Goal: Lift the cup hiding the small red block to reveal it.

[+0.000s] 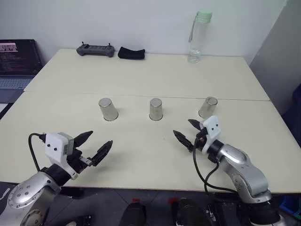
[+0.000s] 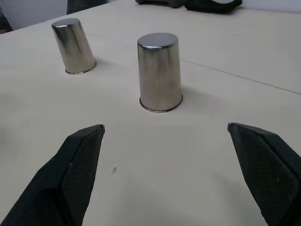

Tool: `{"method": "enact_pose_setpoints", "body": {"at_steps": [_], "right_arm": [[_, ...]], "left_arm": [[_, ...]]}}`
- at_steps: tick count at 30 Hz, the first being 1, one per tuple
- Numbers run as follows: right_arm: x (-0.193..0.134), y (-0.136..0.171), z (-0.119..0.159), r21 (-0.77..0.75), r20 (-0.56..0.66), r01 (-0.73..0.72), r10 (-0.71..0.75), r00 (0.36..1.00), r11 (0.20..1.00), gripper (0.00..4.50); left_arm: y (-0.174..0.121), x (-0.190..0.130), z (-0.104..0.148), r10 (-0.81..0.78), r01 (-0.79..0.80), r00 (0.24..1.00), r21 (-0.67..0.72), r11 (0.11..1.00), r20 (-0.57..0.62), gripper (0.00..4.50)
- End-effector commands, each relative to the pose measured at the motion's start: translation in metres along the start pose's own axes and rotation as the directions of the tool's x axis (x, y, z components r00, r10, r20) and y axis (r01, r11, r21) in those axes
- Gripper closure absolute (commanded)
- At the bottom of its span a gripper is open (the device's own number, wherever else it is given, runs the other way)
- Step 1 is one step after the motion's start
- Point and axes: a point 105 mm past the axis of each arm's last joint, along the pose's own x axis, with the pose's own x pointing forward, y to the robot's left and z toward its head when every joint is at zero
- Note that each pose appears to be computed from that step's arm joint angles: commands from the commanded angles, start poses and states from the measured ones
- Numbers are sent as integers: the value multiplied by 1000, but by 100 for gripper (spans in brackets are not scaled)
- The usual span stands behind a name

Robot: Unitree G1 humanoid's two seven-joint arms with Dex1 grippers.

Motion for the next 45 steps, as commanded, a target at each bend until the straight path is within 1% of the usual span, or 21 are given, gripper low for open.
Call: {"method": "enact_pose_setpoints", "body": {"at_steps": [1,3,7,10,13,17,19,22,27,35,39,45], "right_arm": [[19,6,8,-16,17,-57,57,998,998,3],[32,7,9,-18,17,-73,74,997,997,3],[49,5,6,-6,0,-94,94,996,996,3],[60,4,5,-3,-1,-104,104,995,995,3],[72,2,4,4,-5,-104,104,995,995,3],[88,-7,6,34,6,-55,55,998,998,3],[94,-11,9,28,18,-39,38,999,999,3],[104,-9,12,56,31,-52,50,998,997,3],[116,-6,14,48,43,-61,59,997,997,3],[127,6,18,69,67,-110,106,992,992,3],[134,6,20,45,74,-91,87,993,995,3],[140,-4,27,30,90,-35,33,995,999,3]], "left_arm": [[1,0,16,-36,35,999,44,998,37,0],[-2,1,20,-78,77,996,30,997,45,0],[-10,-1,26,-181,180,983,22,983,24,0],[-1,-2,30,-153,152,988,57,987,18,0],[5,-2,28,-125,124,992,70,990,7,0],[4,-3,24,-124,124,992,75,989,-5,0],[6,-4,22,-109,110,994,99,989,-17,0],[10,-5,21,-79,79,997,90,993,-11,0],[13,-4,22,-66,65,998,85,994,1,0],[13,-4,22,-64,64,998,92,994,-2,0],[14,-2,23,-56,56,998,107,993,-5,0],[14,-1,24,-57,57,998,113,992,-3,0]]}}
